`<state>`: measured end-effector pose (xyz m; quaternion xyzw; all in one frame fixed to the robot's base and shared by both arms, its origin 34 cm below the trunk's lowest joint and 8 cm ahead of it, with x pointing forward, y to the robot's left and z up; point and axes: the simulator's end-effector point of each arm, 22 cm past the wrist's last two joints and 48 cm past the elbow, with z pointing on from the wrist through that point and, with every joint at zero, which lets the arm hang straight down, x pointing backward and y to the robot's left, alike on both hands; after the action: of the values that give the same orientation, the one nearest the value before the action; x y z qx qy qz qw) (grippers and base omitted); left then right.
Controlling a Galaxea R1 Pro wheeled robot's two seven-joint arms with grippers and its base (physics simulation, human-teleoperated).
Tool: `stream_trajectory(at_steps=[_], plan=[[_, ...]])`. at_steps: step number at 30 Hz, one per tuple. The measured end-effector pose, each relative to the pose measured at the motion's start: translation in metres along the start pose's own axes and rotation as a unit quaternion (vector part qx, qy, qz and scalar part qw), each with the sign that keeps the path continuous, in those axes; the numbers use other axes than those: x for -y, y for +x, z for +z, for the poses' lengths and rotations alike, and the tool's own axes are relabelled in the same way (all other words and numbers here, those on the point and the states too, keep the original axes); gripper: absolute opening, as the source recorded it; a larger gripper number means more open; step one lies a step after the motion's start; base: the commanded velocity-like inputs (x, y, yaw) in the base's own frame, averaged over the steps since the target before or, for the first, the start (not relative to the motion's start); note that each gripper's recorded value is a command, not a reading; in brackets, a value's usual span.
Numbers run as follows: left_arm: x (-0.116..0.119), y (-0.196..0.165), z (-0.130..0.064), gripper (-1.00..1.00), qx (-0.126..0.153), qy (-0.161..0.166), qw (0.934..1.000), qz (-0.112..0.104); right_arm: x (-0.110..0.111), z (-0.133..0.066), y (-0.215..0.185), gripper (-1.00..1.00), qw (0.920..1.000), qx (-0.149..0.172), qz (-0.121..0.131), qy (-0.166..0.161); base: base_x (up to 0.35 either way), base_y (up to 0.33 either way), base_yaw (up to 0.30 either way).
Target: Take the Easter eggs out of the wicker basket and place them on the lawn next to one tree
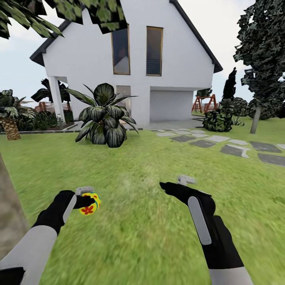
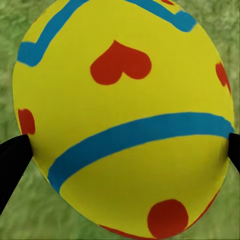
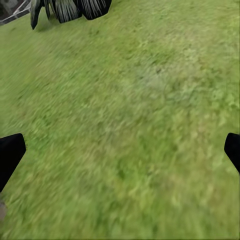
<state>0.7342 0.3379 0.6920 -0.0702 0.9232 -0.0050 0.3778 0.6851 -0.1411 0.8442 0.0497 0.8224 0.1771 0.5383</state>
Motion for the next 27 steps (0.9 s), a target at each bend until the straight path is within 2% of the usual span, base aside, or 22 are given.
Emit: stream_trajectory(at_steps=[6, 27], plan=[[-0.0035, 0.0005, 0.0003, -1.00, -0.001, -0.011, 0.9999, -0.001, -0.0003, 0.0000, 0.0002, 1.00, 1.0000, 0.000, -0.001, 0.000, 0.335, -0.027, 0.073], [-0.0036, 0.0004, 0.0003, -1.00, -0.001, -0.012, 0.9999, 0.000, -0.0021, -0.0004, -0.0004, 1.00, 1.0000, 0.000, 0.003, -0.005, 0.335, -0.003, 0.041]])
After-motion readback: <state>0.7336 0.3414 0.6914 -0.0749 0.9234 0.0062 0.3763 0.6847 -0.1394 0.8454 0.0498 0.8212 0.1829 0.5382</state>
